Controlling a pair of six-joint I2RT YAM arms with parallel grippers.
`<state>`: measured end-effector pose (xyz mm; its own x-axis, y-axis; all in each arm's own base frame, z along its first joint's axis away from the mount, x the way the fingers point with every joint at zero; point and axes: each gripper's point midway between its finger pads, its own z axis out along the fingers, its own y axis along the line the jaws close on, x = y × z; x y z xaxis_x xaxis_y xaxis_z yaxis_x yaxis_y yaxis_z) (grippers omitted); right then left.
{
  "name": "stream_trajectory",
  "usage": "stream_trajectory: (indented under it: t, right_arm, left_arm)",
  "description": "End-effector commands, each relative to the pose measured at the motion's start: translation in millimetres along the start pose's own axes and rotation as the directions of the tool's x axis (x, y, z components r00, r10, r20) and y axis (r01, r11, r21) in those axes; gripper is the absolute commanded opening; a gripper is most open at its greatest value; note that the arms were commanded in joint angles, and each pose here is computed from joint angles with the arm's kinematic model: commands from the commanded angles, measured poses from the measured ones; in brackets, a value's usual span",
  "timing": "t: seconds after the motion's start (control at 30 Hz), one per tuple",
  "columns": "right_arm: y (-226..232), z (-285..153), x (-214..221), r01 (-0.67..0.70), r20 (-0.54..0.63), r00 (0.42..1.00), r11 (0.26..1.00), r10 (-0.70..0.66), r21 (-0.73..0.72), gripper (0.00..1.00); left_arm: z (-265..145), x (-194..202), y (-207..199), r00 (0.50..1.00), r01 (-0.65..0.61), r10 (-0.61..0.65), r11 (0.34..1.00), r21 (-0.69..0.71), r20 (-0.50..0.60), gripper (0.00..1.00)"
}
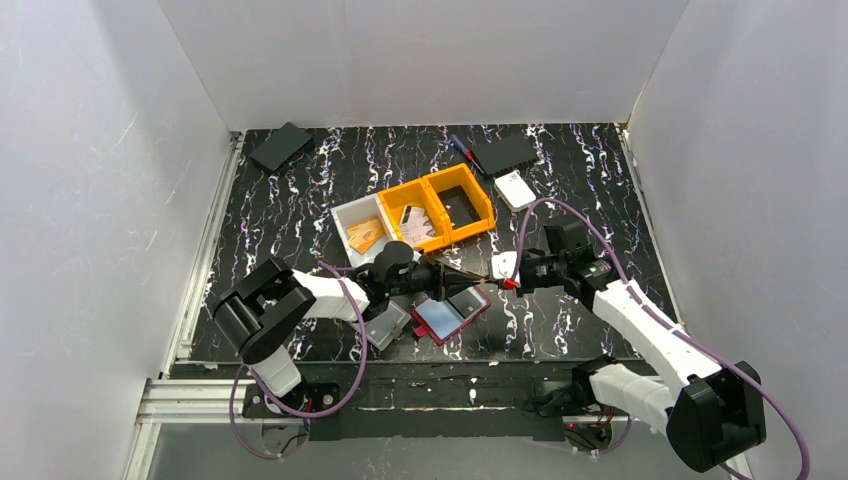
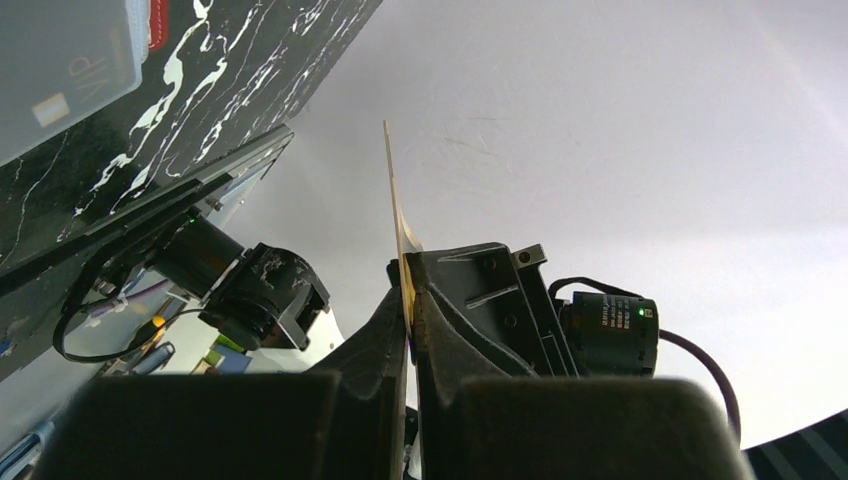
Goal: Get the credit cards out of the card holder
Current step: Place the credit card in the storage box.
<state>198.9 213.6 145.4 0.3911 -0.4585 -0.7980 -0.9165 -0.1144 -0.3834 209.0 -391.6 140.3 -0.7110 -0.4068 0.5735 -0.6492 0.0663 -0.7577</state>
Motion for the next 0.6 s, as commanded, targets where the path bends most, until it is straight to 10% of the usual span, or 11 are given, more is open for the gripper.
stream_trajectory:
  t: [0.0, 0.33, 0.57]
  right_arm:
    - [-3.3, -1.8, -5.7, 0.033, 0.004, 0.999, 0.999, -0.033, 0.013, 0.04]
    - [3.0, -17.6, -21.9, -0.02, 0.04, 0.999, 1.0, 0.02, -0.018, 0.01]
    - [5.3, -22.3, -27.0, -0.094, 0.078, 0.992, 0.995, 0.097, -0.037, 0.01]
  left_arm:
    - [-1.3, 14.7, -25.1, 0.999, 0.017, -0.012, 0.994, 0.104, -0.048, 0.0]
    - [-23.2, 26.6, -34.9, 0.99, -0.111, 0.128, 0.966, 0.235, -0.058, 0.58]
    - [-68.1, 27.0, -27.1, 0.956, -0.287, 0.292, 0.918, 0.274, 0.022, 0.64]
